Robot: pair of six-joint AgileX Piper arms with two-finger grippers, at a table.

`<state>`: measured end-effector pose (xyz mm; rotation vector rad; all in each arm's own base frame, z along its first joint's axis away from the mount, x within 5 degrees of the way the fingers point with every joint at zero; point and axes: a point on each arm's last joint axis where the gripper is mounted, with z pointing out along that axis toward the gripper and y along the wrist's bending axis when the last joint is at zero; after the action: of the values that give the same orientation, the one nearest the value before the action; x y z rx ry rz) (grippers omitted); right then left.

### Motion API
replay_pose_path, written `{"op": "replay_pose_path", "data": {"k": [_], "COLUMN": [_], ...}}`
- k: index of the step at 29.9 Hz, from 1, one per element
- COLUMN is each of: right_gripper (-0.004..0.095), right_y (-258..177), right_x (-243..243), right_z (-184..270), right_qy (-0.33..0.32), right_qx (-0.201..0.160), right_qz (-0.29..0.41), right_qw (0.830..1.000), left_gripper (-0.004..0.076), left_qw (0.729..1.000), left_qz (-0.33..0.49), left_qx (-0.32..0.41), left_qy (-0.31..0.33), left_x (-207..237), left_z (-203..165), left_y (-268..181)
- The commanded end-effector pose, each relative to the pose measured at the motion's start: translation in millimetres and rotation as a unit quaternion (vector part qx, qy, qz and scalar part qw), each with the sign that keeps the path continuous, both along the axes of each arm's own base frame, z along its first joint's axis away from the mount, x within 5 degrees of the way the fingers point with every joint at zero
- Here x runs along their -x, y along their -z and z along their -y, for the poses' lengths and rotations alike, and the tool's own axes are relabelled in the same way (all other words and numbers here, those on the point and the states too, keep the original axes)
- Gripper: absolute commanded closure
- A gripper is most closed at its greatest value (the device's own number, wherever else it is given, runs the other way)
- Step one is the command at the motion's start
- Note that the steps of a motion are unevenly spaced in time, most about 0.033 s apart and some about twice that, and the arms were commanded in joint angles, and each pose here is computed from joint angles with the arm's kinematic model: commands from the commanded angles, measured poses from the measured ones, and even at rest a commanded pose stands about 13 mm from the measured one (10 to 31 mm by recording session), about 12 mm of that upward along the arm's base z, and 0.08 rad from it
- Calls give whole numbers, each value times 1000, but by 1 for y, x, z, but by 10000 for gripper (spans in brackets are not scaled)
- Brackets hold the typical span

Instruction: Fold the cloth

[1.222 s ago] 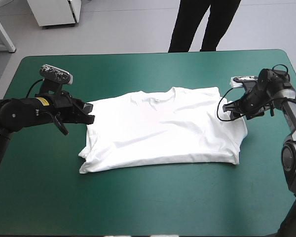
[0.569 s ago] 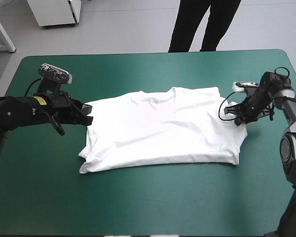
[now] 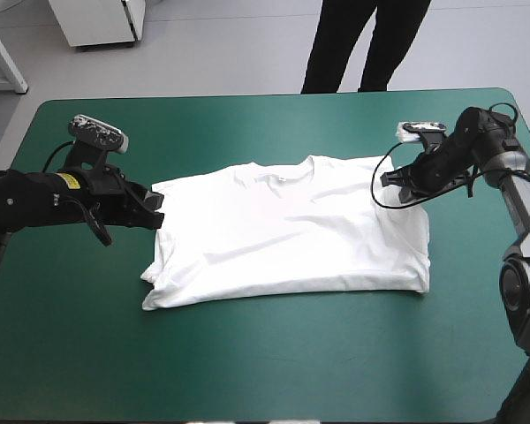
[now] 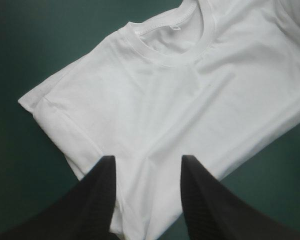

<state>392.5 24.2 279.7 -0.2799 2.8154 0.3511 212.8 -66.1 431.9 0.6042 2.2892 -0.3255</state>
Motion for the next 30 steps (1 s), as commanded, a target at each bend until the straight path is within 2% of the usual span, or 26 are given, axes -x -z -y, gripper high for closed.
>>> {"op": "replay_pose_path", "data": {"k": [1,10,19,25,28,30], "right_gripper": [921,921,921,912,844,759], "right_y": [-31,2,57,37,18,4], "right_x": [9,3,-11,-10,-9,-7], "right_z": [-22,-82,-91,-88,-88,-89], "right_qy": [-26,-99,-110,-124,-131,-130], "right_qx": [-15,-7,5,14,11,6], "right_qz": [42,14,-56,-47,-40,-19], "right_qw": [999,995,992,991,991,991], "left_gripper": [416,416,416,416,416,416], "left_qw": [999,998,999,999,999,999], "left_qz": [39,36,30,17,19,20], "left_qx": [36,41,39,33,33,32], "left_qy": [3,6,8,12,13,14], "left_x": [7,8,9,11,13,16], "left_z": [3,4,4,3,3,2], "left_y": [-18,-18,-18,-16,-17,-18]}}
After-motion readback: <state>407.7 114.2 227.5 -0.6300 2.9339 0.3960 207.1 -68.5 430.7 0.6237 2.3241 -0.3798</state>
